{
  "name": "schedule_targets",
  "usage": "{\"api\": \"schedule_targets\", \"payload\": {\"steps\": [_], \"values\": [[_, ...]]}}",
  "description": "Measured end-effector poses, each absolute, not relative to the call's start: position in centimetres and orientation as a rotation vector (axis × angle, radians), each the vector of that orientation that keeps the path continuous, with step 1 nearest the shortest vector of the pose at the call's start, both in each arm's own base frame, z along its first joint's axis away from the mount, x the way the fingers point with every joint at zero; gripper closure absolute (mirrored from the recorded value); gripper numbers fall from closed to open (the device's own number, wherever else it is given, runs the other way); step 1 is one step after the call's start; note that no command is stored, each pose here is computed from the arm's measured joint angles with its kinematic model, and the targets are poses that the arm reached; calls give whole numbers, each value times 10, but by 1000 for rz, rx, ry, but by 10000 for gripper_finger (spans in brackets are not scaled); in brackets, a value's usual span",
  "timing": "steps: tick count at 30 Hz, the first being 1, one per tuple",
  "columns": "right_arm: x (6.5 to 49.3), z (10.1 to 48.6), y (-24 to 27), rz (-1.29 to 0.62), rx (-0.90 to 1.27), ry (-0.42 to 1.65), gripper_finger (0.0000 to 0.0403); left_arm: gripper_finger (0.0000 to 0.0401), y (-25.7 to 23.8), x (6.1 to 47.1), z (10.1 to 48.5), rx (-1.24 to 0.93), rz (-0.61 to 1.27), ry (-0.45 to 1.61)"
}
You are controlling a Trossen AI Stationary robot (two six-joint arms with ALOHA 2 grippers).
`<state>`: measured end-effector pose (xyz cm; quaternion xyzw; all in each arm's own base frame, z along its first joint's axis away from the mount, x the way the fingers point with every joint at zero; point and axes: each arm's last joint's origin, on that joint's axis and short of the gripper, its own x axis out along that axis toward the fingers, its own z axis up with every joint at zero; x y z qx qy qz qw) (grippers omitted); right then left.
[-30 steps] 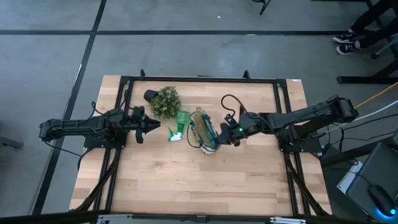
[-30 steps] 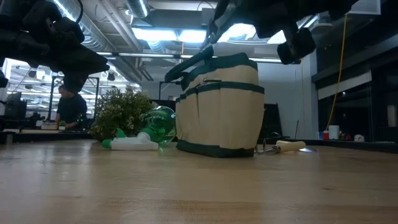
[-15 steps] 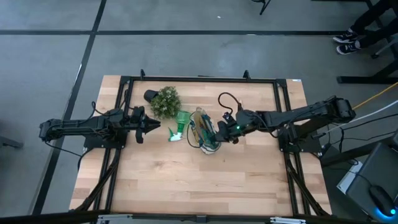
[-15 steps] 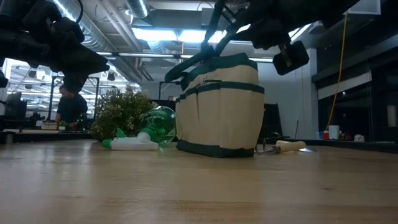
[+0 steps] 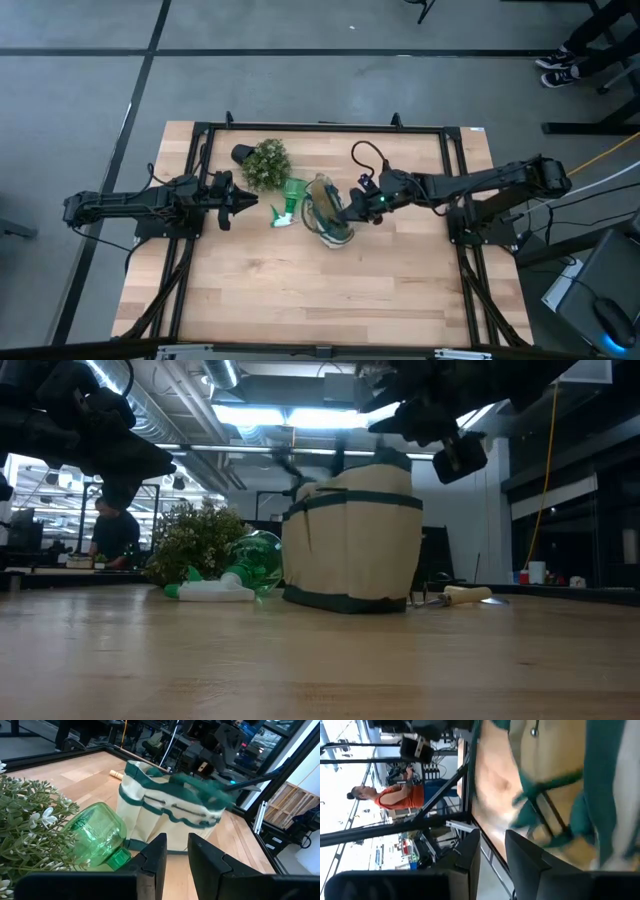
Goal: Pick & Place Garden tools in Gardening bag
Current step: Put the green fruit pruner into the light brown gardening bag, then put the light brown hand rake into the light brown gardening bag
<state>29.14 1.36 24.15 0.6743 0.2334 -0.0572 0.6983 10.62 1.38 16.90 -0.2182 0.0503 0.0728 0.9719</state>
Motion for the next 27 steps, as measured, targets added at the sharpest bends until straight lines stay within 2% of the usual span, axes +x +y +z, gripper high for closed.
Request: {"api": "schedule_targets", "payload": {"steps": [6,18,23,27], "values": [[293,244,3,-128,1484,477,309,329,14,106,169,-441,146,102],[289,263,-11,188,1389,492,308,329,14,106,169,-441,146,102],[286,265,-4,342,1281,557,308,329,14,106,169,-441,146,102],[285,265,11,474,1097,573,308,329,14,106,169,-441,146,102]]}}
